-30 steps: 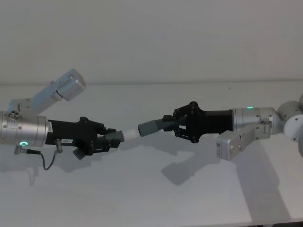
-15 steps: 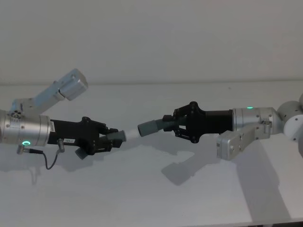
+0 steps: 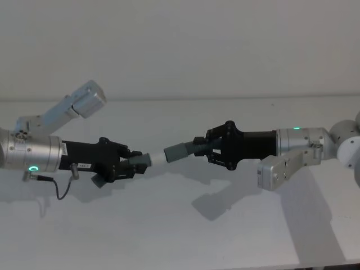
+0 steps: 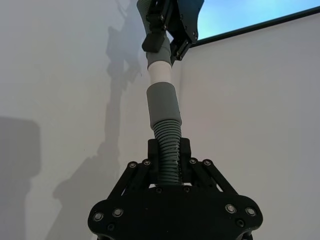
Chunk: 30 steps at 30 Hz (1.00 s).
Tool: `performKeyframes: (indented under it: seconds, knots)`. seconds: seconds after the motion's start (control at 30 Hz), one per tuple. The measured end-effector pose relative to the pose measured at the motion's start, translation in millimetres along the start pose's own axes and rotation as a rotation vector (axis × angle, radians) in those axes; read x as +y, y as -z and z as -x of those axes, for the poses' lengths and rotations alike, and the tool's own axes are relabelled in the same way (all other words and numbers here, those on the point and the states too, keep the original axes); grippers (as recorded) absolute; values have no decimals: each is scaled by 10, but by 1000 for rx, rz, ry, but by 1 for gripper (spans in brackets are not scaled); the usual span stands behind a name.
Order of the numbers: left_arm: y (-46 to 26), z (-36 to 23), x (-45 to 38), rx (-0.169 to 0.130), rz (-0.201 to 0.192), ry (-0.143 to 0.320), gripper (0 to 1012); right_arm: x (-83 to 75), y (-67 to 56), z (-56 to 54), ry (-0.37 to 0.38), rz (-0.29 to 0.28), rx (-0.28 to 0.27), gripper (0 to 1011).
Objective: Use both hands to pick up one end of the pipe from the table, align the ends, and insert them.
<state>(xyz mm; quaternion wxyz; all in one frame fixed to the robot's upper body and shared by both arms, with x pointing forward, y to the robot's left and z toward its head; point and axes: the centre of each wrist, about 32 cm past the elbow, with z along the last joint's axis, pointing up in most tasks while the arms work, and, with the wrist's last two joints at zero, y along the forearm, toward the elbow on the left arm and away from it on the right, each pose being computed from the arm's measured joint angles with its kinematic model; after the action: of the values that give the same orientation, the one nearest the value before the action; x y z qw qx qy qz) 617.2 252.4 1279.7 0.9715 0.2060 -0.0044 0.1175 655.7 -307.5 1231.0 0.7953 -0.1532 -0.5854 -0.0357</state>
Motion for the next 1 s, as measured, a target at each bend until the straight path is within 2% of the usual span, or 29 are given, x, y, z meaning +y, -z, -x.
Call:
performKeyframes:
  seconds: [1.0]
  knots:
    - [-14,-26,-46,-2,-1,10,327,-1,0,0,0,0,0,212]
